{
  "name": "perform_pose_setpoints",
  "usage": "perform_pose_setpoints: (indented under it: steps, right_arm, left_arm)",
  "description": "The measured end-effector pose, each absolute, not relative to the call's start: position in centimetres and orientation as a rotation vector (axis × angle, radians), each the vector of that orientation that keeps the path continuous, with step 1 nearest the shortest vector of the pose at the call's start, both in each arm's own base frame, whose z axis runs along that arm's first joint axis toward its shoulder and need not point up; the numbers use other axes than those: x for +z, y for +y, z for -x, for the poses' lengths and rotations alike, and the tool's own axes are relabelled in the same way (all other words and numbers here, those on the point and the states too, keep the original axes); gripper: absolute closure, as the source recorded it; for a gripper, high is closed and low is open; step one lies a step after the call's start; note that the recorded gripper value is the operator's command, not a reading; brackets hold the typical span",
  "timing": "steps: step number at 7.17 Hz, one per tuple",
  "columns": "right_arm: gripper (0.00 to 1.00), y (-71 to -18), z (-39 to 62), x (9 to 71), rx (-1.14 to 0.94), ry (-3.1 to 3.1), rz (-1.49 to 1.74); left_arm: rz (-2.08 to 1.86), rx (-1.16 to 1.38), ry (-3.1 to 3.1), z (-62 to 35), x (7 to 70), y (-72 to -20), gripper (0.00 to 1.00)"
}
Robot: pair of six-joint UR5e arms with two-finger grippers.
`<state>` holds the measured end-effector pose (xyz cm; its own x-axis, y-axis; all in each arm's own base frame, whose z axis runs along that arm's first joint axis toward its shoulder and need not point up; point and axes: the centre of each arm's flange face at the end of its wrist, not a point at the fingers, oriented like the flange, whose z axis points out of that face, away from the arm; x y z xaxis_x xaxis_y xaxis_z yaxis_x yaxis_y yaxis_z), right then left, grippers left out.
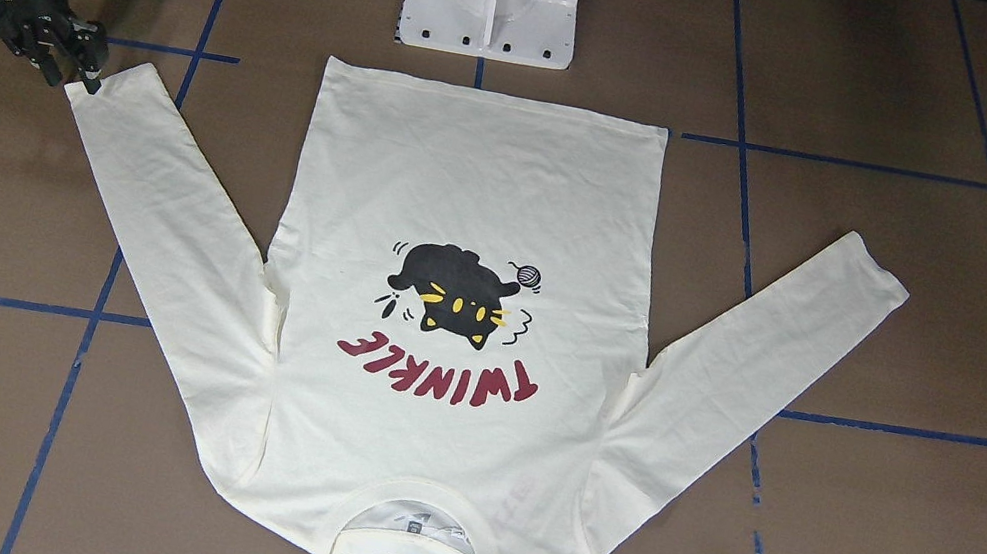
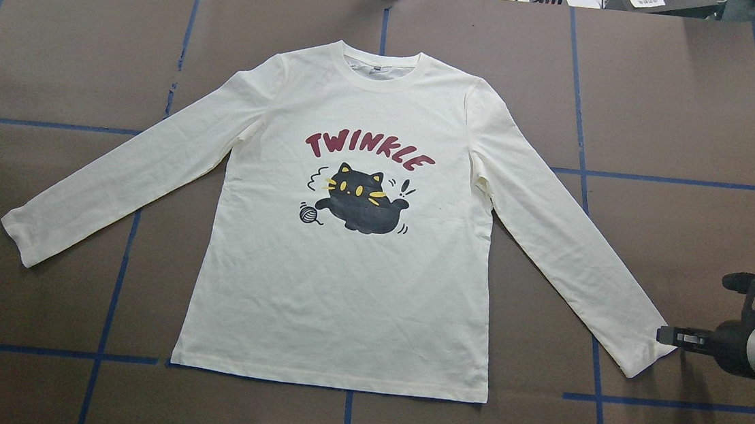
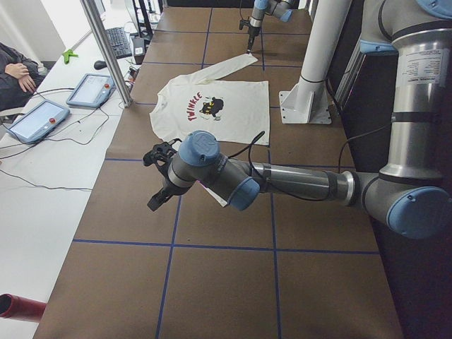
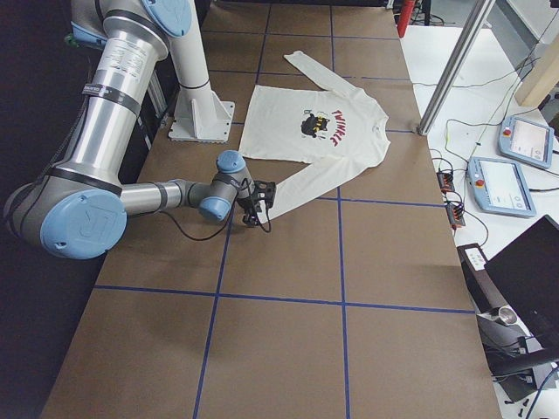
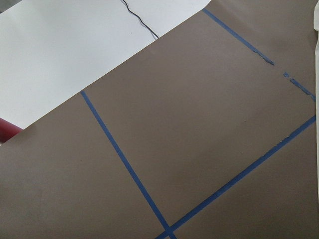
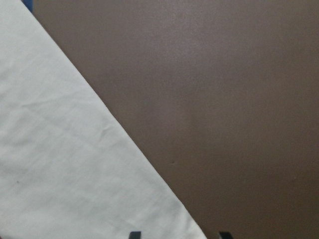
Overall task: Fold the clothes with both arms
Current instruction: 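Move the right gripper to the cuff of the sleeve nearest it and grasp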
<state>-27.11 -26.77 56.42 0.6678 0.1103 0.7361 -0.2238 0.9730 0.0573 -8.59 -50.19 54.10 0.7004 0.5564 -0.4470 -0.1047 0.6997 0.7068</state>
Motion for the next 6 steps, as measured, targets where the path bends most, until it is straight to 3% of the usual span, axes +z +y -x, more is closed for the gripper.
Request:
perform_pose_setpoints:
  steps: [2,4,5,6]
  right_arm:
    - [0.43,-26.66,27.48,56.91,0.194,-0.808,-0.152]
    - [0.76,-26.65,27.7,57.11,0.205,-0.806,-0.15]
    - [1.0,-26.63,27.81,57.12,0.218,-0.808,-0.146]
    - [1.0,-26.61,27.92,57.11,0.228,-0.808,-0.145]
  left_arm:
    - [-0.706,0.405,0.705,8.61,54.13,-50.15,0.0]
    - [-0.709,0.406,0.704,8.61,54.1,-50.14,0.0]
    - [-0.714,0.408,0.703,8.61,54.05,-50.12,0.0]
    - [-0.716,0.409,0.702,8.61,54.04,-50.11,0.0]
